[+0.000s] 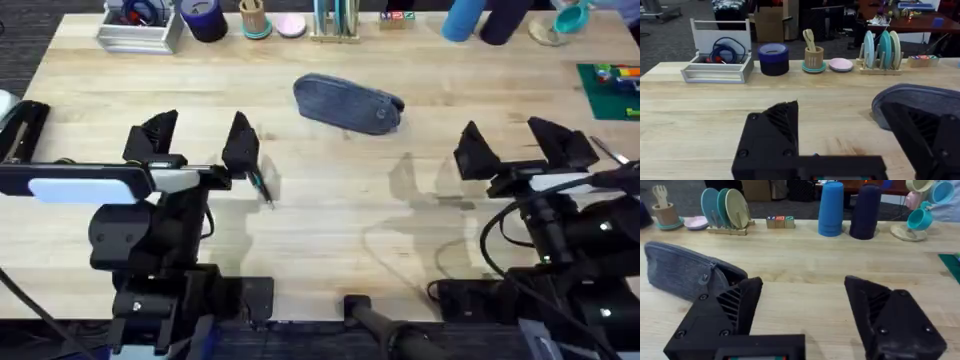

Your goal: Unzip the bag, pick up the pens from the table one at a time and place them inside, then zip the bag closed.

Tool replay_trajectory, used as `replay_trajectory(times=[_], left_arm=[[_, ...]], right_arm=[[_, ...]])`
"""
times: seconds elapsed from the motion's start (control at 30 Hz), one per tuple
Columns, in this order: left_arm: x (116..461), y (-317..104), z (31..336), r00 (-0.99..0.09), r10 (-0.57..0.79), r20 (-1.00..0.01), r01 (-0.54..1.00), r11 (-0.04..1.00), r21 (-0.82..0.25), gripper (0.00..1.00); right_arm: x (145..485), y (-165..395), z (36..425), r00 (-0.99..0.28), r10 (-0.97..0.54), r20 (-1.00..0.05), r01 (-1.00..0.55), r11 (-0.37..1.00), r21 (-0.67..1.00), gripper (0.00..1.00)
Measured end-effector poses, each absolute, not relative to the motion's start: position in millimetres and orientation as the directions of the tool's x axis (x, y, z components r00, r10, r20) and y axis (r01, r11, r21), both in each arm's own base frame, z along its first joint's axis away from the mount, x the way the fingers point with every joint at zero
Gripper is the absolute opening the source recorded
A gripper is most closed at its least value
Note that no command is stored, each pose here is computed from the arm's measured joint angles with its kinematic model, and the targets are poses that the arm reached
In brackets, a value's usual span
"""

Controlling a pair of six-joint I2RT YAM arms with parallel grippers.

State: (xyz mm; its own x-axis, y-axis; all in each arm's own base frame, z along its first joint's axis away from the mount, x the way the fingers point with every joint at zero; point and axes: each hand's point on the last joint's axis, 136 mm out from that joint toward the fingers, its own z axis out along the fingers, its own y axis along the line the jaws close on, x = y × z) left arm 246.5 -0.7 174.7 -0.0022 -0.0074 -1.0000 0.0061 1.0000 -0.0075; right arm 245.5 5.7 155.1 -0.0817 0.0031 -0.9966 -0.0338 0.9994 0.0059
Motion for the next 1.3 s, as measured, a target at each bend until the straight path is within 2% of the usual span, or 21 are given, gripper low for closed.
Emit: replay_trajectory(times=[0.3,0.47,0.67,0.93,0.97,1.1,1.3], left_arm=[[245.6,-0.7,176.9,-0.008,-0.008,-1.000,0.006,1.000,-0.008,0.993],[238.2,-0.7,202.8,0.004,-0.007,-1.000,0.006,1.000,-0.007,0.993],[224.7,-0.8,237.4,-0.032,-0.008,-0.999,0.005,1.000,-0.008,0.993],[223.8,-0.8,255.9,-0.208,-0.008,-0.978,0.004,1.000,-0.009,0.993],[228.6,-0.7,256.0,-0.301,-0.009,-0.954,0.003,1.000,-0.010,0.993],[236.4,-0.6,252.6,-0.440,-0.009,-0.898,0.001,1.000,-0.011,0.993],[251.6,-0.7,259.6,-0.567,-0.010,-0.824,0.000,1.000,-0.012,0.993]], right_arm=[[245.5,5.7,162.6,-0.058,0.003,-0.998,-0.034,0.999,0.005,0.996],[241.9,5.7,191.2,-0.002,0.004,-1.000,-0.034,0.999,0.004,0.995],[236.6,5.9,236.4,0.041,0.004,-0.999,-0.035,0.999,0.002,0.996],[234.5,5.9,241.5,-0.214,0.008,-0.977,-0.033,0.999,0.015,0.996],[235.1,5.9,249.7,-0.281,0.008,-0.960,-0.031,0.999,0.017,0.996],[237.3,5.9,257.3,-0.368,0.008,-0.930,-0.030,0.999,0.021,0.996],[237.8,6.9,251.7,-0.517,0.009,-0.856,-0.031,0.999,0.029,0.995]])
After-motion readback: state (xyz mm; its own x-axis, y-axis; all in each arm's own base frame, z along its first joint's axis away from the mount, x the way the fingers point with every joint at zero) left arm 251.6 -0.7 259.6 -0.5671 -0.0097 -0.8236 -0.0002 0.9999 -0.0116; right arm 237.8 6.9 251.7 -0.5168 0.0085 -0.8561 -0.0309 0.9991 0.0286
